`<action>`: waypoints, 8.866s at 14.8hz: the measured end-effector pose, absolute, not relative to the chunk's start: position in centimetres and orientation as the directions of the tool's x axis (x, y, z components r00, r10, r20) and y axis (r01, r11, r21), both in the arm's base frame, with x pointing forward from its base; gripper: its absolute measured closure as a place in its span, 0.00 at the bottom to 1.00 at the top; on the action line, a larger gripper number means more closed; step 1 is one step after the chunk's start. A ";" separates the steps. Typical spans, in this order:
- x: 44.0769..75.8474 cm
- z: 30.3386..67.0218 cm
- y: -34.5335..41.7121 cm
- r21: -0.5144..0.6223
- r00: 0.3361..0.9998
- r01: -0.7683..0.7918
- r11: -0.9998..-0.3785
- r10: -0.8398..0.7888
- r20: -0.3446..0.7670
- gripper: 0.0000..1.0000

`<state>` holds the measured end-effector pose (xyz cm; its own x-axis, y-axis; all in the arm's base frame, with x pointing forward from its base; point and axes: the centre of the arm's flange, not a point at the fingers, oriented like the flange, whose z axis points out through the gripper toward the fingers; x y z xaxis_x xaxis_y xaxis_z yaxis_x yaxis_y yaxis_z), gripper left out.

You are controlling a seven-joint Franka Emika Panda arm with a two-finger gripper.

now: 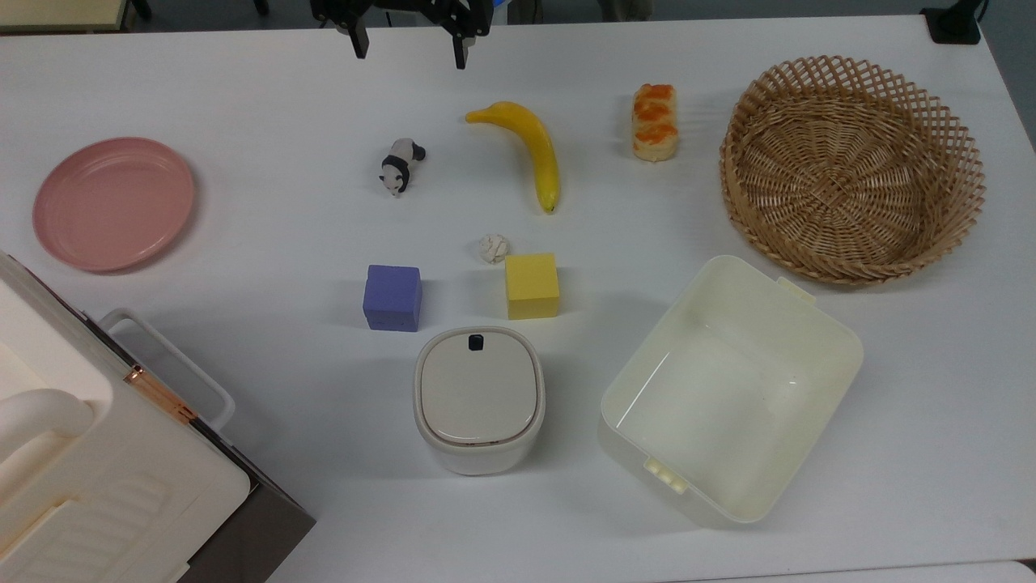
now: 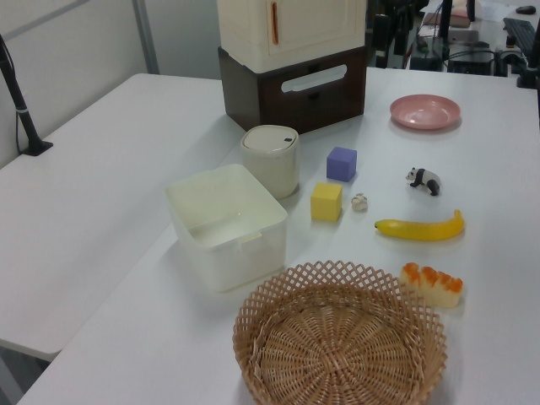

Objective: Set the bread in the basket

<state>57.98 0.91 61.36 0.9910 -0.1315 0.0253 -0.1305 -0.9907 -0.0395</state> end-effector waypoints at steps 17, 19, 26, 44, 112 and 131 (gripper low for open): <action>58.6 59.9 1.1 -0.027 0.997 -0.076 -0.997 -0.076 -0.011 0.00; 58.6 60.0 0.8 -0.027 0.997 -0.082 -0.996 -0.082 -0.007 0.00; 58.6 59.8 -1.4 -0.001 0.997 -0.079 -0.997 -0.079 -0.009 0.00; 59.2 56.5 -1.2 0.023 0.997 -0.042 -0.999 -0.043 -0.072 0.00; 50.0 41.7 44.5 -0.102 0.980 -0.197 -0.975 -0.195 -0.028 0.24; 58.8 57.6 4.7 0.025 0.999 0.022 -0.999 0.021 -0.034 0.00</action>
